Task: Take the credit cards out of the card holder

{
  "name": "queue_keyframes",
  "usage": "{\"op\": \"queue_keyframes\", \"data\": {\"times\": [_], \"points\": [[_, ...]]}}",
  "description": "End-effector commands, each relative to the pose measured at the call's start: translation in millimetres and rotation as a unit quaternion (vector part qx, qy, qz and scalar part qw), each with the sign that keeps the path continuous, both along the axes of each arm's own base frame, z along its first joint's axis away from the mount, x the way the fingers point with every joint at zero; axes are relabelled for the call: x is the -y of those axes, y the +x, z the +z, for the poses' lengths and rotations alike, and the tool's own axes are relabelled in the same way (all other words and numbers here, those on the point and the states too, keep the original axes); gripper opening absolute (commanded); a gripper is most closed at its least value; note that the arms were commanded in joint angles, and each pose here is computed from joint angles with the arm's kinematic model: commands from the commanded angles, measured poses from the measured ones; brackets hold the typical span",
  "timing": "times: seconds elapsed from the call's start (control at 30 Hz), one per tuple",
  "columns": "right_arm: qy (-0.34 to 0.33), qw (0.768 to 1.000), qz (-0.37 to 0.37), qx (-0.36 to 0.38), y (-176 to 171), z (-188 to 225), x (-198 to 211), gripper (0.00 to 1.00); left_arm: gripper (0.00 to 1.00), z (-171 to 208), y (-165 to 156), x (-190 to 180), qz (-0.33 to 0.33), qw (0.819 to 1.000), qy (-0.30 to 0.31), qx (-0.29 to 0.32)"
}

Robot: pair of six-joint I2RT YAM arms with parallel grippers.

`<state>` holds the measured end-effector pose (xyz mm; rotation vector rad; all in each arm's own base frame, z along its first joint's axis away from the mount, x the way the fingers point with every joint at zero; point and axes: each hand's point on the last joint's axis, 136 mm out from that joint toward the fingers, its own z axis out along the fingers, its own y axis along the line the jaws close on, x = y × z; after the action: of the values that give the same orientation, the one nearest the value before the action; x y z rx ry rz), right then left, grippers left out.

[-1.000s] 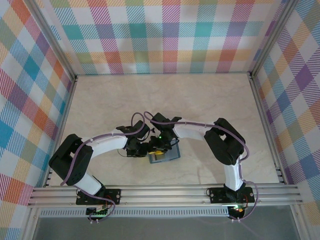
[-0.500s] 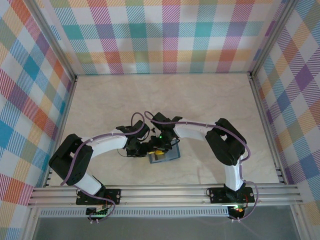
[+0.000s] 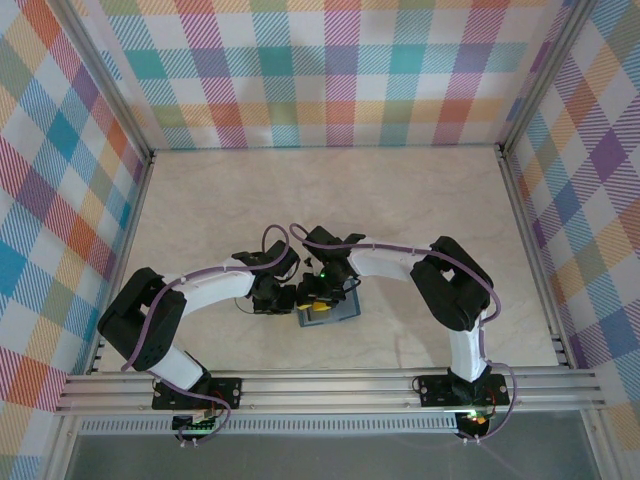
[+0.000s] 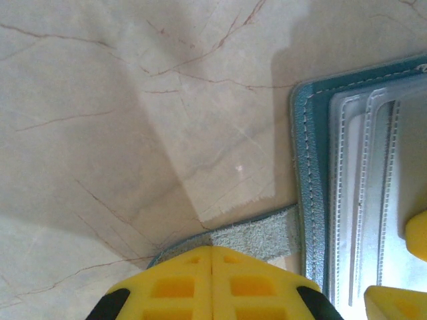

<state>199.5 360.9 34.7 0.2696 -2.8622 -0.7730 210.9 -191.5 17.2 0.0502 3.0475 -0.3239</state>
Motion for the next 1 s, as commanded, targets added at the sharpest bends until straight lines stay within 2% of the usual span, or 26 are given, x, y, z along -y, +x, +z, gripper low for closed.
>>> {"op": "queue_keyframes", "data": {"times": [0.0,0.23,0.53,0.97], "points": [[-0.066,0.998,-0.001,0.003,0,-11,22,0.43,0.07,-4,2,-1,-0.004,1.000,0.006,-0.004],[-0.125,0.992,0.000,0.032,6,-4,41,0.43,0.07,1,5,-2,-0.004,1.000,0.008,0.004],[-0.222,0.971,0.024,0.080,15,4,62,0.46,0.07,0,5,-1,-0.005,1.000,0.008,0.003],[-0.257,0.961,0.019,0.104,17,13,81,0.50,0.07,1,5,1,-0.008,1.000,0.004,0.000]]}}
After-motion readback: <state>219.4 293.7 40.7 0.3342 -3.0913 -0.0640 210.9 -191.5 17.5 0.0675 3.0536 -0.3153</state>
